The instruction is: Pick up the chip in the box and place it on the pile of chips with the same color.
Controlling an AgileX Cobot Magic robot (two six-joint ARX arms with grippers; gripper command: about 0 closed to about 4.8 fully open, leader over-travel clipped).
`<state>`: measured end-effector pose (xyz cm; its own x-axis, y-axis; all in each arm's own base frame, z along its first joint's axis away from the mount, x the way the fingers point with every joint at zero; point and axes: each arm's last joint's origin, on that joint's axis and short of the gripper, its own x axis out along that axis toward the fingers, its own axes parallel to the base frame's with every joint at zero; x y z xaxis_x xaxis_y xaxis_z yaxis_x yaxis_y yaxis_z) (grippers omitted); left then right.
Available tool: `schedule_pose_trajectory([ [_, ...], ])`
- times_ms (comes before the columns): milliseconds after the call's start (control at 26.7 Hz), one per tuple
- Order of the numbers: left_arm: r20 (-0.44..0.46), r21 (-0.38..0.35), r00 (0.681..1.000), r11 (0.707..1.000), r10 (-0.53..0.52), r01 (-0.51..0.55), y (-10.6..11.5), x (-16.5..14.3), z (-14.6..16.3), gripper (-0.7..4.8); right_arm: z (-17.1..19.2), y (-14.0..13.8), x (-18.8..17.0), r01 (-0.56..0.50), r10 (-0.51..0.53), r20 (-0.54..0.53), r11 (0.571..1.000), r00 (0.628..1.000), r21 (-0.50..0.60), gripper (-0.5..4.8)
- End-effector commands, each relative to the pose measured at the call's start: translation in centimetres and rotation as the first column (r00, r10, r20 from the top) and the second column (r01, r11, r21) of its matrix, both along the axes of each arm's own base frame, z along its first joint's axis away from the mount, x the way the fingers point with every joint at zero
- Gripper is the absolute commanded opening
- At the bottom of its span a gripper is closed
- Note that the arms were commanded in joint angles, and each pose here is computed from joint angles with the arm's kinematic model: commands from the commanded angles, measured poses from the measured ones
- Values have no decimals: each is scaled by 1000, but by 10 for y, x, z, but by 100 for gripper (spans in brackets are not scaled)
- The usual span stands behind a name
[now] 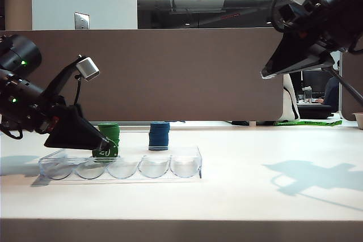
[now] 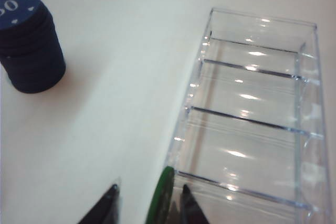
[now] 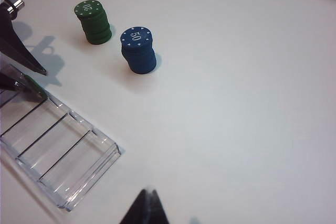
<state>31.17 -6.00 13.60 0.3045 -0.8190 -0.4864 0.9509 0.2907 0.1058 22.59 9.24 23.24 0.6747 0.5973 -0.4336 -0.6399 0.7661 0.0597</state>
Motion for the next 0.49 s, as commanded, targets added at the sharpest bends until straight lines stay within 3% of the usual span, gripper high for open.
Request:
schedule_pose_trajectory([
  [37, 8, -11, 1000, 1000, -8, 8, 0, 0, 2, 151, 3, 0, 0, -4, 4, 17, 1000, 1000, 5, -5],
  [486, 14, -39, 1000, 999, -10, 11, -1, 2, 4, 128, 3, 0, 0, -3, 3, 17, 1000, 1000, 5, -5],
])
